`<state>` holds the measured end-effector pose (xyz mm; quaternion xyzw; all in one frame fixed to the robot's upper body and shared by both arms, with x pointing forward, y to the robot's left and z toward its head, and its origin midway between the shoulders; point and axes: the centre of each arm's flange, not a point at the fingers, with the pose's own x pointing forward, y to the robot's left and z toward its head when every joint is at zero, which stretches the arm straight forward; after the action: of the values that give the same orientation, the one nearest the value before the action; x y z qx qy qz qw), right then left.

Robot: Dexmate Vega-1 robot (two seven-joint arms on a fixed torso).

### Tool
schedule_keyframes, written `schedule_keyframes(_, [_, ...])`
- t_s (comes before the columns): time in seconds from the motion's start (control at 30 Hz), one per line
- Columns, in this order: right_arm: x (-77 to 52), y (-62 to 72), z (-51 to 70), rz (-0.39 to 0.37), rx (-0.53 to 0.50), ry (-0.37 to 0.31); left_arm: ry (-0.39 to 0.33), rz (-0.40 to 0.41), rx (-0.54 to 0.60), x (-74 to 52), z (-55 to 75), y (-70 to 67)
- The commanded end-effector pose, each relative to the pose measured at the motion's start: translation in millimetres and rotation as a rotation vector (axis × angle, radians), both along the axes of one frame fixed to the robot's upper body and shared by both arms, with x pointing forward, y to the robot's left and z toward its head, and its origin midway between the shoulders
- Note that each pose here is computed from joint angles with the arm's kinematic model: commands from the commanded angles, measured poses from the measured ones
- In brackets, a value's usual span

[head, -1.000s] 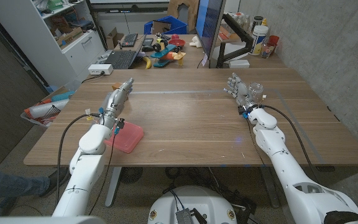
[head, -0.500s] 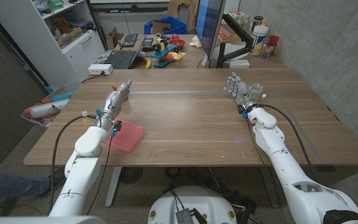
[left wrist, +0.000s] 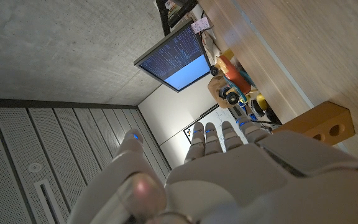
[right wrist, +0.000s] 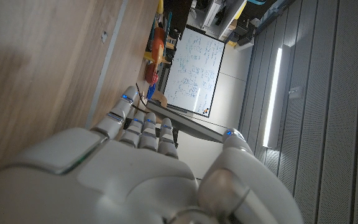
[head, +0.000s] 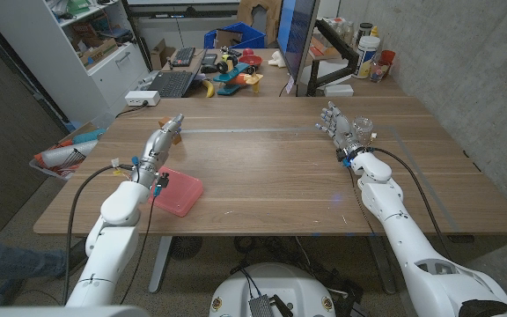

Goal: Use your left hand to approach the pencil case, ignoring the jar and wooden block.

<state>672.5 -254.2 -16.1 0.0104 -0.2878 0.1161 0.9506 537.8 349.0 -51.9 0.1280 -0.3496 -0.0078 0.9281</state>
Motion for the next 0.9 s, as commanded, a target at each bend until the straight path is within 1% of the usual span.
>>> schedule_keyframes(0.03, [-0.7, 0.5, -0.5, 0.0, 0.003, -0.003, -0.031, 0.0, 0.008, -15.4, -2.1, -0.2])
schedule_keyframes(0.3, [-0.4, 0.3, -0.9, 0.001, 0.002, -0.001, -0.037, 0.014, 0.023, -22.8, -5.0, -0.4])
schedule_keyframes(0.6, [0.6, 0.1, -0.3, 0.002, -0.004, 0.001, -0.034, 0.065, 0.066, -31.6, -9.6, -1.4])
schedule_keyframes(0.9, [3.0, -0.1, 0.1, 0.004, -0.003, 0.002, -0.041, 0.102, 0.091, -44.1, -9.0, 2.3])
